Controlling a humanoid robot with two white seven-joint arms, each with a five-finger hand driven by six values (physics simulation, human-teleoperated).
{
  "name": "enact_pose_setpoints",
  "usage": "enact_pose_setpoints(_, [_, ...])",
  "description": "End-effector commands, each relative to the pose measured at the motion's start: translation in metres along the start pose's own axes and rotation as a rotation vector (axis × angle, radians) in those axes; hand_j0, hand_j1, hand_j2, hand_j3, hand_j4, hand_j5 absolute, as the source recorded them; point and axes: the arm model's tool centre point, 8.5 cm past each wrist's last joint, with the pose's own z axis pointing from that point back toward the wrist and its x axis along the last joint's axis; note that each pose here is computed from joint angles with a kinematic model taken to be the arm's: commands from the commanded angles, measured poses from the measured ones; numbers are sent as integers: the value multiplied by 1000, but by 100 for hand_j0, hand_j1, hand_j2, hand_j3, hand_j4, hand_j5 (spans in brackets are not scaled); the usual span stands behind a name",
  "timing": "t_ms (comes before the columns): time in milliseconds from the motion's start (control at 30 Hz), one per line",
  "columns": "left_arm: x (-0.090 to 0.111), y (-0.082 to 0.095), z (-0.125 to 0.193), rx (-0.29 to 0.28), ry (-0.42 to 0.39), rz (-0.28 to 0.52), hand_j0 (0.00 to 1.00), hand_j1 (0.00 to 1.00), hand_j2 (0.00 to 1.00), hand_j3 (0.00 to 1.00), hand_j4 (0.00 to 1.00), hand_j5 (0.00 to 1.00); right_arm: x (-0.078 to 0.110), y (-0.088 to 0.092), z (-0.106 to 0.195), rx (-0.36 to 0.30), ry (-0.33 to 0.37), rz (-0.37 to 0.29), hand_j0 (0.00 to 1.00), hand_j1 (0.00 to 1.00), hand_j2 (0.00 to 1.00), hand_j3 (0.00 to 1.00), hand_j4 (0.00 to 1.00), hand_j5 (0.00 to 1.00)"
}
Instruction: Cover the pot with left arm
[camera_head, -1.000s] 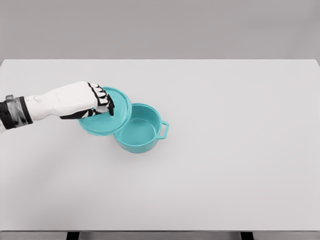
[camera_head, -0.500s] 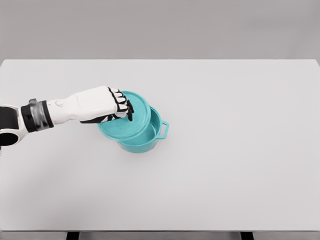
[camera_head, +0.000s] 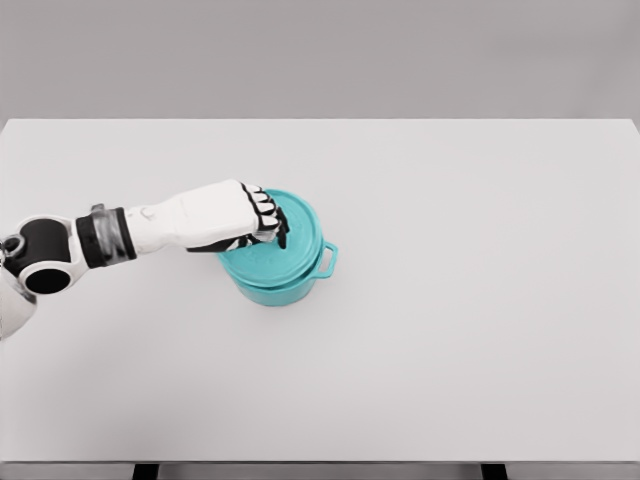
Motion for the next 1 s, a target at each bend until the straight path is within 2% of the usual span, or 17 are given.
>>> enact_pose_setpoints(0, [-1,-3,-5,3,1,8,51,51,51,51,51,51,0,0,0,0,0,0,100,100,100,100,100,100])
enact_pose_setpoints(533, [-2,-13,-8,-15,6,25,53,53,53,53,53,53,-1,0,0,1,2,0,100,100,100,100,100,100])
enact_pose_setpoints(967, [-3,-14,-7,-17,10,27,58,58,58,58,58,58,0,0,0,0,0,0,100,100,100,100,100,100])
